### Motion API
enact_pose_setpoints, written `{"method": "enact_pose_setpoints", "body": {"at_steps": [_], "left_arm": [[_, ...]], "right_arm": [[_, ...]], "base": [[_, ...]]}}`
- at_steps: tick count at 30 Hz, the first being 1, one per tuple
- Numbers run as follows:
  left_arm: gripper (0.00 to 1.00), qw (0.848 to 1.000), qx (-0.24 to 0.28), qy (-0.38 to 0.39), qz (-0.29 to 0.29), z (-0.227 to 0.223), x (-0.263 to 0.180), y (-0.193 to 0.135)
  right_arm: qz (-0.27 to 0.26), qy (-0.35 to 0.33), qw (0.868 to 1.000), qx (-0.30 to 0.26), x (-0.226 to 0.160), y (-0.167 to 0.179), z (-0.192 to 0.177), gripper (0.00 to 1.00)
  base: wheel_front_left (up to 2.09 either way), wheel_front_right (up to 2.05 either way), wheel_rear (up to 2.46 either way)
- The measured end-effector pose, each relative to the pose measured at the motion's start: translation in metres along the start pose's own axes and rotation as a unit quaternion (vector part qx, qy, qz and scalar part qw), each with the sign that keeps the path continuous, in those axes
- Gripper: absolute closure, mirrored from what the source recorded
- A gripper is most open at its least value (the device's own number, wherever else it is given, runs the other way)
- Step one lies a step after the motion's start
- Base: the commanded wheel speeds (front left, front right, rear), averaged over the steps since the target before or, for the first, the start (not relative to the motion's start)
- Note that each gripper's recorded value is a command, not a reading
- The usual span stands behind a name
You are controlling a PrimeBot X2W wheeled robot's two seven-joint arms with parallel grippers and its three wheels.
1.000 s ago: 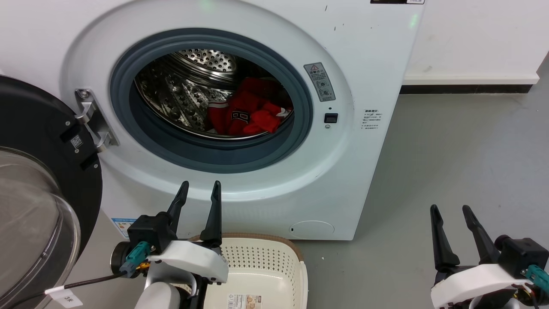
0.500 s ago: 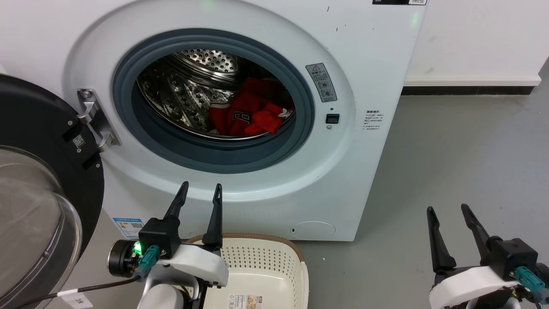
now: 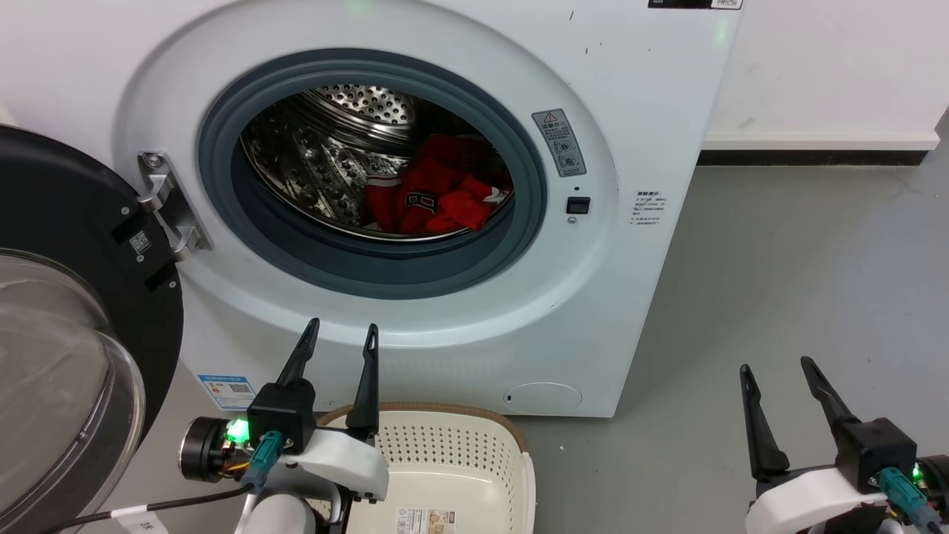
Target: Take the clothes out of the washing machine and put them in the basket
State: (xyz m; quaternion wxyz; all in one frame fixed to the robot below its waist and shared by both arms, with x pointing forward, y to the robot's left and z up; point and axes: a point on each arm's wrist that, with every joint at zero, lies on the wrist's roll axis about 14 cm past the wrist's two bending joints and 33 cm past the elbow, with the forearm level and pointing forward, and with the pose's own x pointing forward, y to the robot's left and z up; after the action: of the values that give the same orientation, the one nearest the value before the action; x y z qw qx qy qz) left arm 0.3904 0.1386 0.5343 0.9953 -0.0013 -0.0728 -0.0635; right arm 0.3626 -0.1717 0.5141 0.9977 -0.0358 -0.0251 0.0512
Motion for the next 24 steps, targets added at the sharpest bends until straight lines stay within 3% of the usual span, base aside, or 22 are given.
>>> {"method": "enact_pose_setpoints", "body": {"at_steps": [24], "left_arm": [[0.00,1.000,0.002,0.005,0.010,-0.0050,-0.0009,0.0063]], "right_arm": [[-0.001,0.010,1.000,-0.009,0.0005,-0.0014,-0.0061,0.00]], "base": [[0.00,0.00,0.00]]}}
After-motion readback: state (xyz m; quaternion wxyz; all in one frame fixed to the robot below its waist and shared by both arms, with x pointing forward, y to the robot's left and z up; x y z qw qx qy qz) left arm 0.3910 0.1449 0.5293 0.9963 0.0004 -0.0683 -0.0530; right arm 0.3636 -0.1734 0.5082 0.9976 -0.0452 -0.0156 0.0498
